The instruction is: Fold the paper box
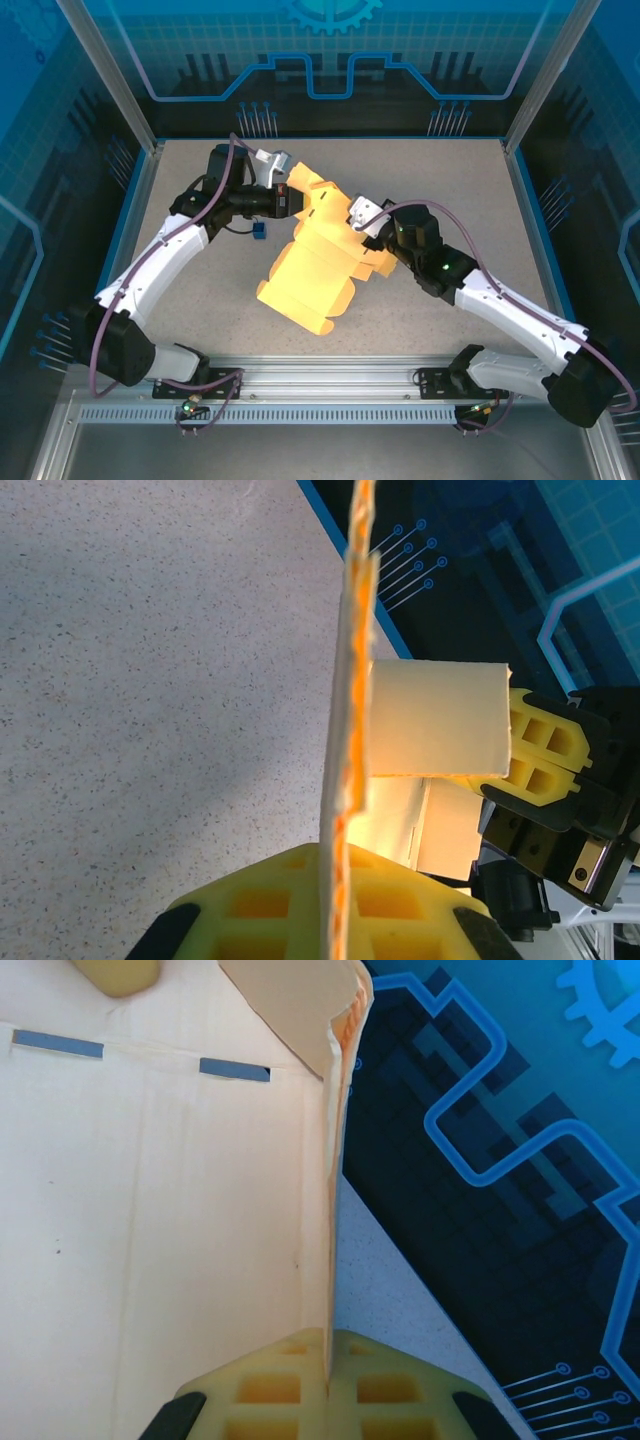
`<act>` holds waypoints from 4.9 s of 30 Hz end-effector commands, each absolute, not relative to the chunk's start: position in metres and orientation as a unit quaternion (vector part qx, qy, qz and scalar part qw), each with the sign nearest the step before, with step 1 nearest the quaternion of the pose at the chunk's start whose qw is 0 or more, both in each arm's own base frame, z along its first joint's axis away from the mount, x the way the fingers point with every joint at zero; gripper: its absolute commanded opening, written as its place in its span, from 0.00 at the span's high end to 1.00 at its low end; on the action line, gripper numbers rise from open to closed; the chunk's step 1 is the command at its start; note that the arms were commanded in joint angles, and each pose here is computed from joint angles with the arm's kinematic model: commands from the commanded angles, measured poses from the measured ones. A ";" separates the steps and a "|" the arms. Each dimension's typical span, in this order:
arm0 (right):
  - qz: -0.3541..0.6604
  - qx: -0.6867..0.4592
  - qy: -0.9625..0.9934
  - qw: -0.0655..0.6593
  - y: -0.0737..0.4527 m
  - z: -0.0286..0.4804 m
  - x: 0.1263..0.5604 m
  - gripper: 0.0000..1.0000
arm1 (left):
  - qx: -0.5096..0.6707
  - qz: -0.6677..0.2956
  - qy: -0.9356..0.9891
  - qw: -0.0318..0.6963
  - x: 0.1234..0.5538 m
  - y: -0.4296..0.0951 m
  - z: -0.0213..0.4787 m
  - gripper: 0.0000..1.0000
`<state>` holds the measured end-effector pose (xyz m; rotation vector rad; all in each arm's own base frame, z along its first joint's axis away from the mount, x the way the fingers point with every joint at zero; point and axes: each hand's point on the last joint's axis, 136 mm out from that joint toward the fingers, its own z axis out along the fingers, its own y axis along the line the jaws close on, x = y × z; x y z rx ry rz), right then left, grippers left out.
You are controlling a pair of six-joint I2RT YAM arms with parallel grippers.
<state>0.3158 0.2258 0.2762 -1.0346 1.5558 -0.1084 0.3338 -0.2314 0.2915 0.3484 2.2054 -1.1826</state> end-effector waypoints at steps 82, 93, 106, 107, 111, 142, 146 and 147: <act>0.180 -0.225 0.920 0.266 0.173 0.129 0.352 1.00 | 0.172 -0.331 0.860 0.348 0.289 -0.321 0.117 0.54; 0.169 -0.224 0.924 0.258 0.169 0.121 0.354 1.00 | 0.210 -0.294 0.871 0.334 0.303 -0.347 0.057 0.73; 0.181 -0.216 0.922 0.267 0.173 0.127 0.355 1.00 | 0.215 -0.281 0.882 0.311 0.300 -0.349 0.018 0.83; 0.187 -0.212 0.920 0.270 0.176 0.128 0.354 1.00 | 0.215 -0.281 0.882 0.312 0.300 -0.349 0.016 0.84; 0.207 -0.203 0.917 0.272 0.188 0.128 0.347 1.00 | 0.216 -0.280 0.879 0.321 0.300 -0.351 0.011 0.86; 0.240 -0.220 0.904 0.277 0.231 0.119 0.302 1.00 | 0.203 -0.277 0.859 0.380 0.303 -0.340 0.012 0.88; 0.233 -0.224 0.904 0.279 0.230 0.118 0.301 1.00 | 0.200 -0.278 0.856 0.388 0.304 -0.339 0.015 0.88; 0.227 -0.224 0.905 0.282 0.228 0.119 0.302 1.00 | 0.199 -0.278 0.855 0.389 0.305 -0.339 0.017 0.88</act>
